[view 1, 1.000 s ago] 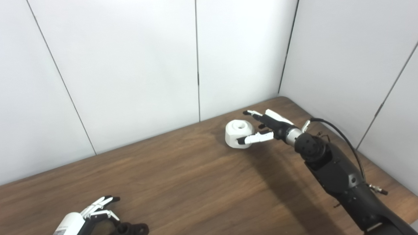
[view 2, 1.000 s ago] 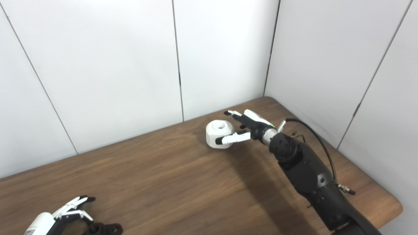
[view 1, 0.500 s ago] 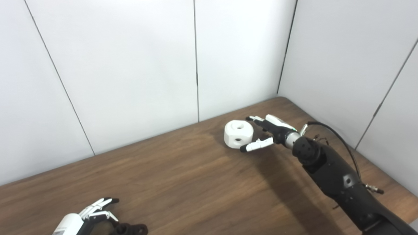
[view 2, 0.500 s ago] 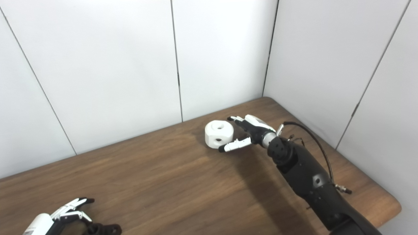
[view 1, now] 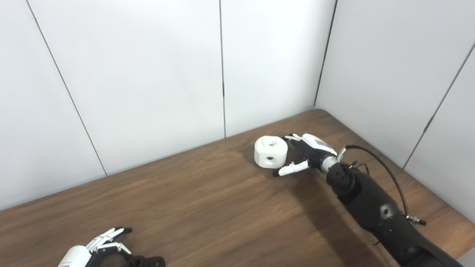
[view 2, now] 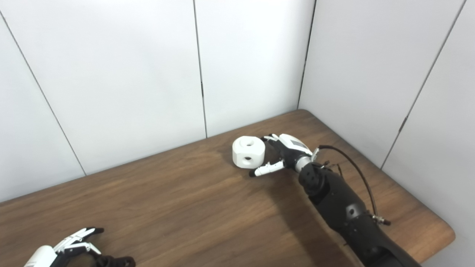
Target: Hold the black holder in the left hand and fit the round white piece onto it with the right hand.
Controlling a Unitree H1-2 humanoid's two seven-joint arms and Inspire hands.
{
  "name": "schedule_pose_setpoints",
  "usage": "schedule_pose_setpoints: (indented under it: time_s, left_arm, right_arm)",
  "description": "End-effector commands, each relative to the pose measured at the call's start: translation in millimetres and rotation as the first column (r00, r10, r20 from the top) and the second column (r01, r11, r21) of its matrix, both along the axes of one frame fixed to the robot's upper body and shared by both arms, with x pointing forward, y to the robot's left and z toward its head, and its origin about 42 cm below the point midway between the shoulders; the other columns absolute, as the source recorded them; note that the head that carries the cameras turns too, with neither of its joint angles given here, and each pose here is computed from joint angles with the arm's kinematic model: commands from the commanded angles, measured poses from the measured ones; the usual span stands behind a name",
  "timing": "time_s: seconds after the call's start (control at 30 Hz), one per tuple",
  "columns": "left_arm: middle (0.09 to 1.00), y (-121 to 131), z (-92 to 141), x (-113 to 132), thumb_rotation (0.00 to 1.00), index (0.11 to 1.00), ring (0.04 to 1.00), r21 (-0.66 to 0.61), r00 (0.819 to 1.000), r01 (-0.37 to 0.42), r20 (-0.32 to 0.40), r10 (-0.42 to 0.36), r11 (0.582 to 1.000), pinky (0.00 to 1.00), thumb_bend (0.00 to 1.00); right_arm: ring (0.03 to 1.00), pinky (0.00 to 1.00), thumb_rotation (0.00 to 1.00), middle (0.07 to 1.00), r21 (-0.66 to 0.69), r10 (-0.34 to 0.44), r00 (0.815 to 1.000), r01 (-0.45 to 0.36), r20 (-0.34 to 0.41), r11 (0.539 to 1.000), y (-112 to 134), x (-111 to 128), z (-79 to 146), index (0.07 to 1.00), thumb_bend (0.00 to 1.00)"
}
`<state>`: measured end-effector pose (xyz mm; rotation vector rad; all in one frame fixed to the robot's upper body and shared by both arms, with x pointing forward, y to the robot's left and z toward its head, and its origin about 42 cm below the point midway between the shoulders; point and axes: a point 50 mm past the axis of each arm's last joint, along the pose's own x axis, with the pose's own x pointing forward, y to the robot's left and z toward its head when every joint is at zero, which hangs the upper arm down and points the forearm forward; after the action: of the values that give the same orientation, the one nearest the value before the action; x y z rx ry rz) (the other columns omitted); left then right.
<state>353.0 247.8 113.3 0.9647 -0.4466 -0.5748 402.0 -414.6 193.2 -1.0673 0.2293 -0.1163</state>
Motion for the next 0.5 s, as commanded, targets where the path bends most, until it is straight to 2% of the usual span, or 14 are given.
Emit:
schedule_pose_setpoints:
  time_s: [0.0,0.47]
  left_arm:
    - [0.870,16.9,-29.3,-21.1,0.05,0.484,0.906,0.053,0.994,-0.038,-0.097,0.043,0.998,0.88,0.52]
    - [0.875,13.1,-25.0,-23.3,0.05,0.484,0.909,0.049,0.994,-0.030,-0.101,0.035,0.998,0.88,0.52]
  right_arm:
    - [0.998,0.94,0.56,1.000,-0.014,0.002,0.997,-0.001,0.071,1.000,5.8,13.5,18.2,0.900,0.98]
    - [1.000,0.96,0.54,1.000,0.007,0.018,0.998,-0.018,0.064,1.000,25.8,25.3,8.5,0.899,0.99]
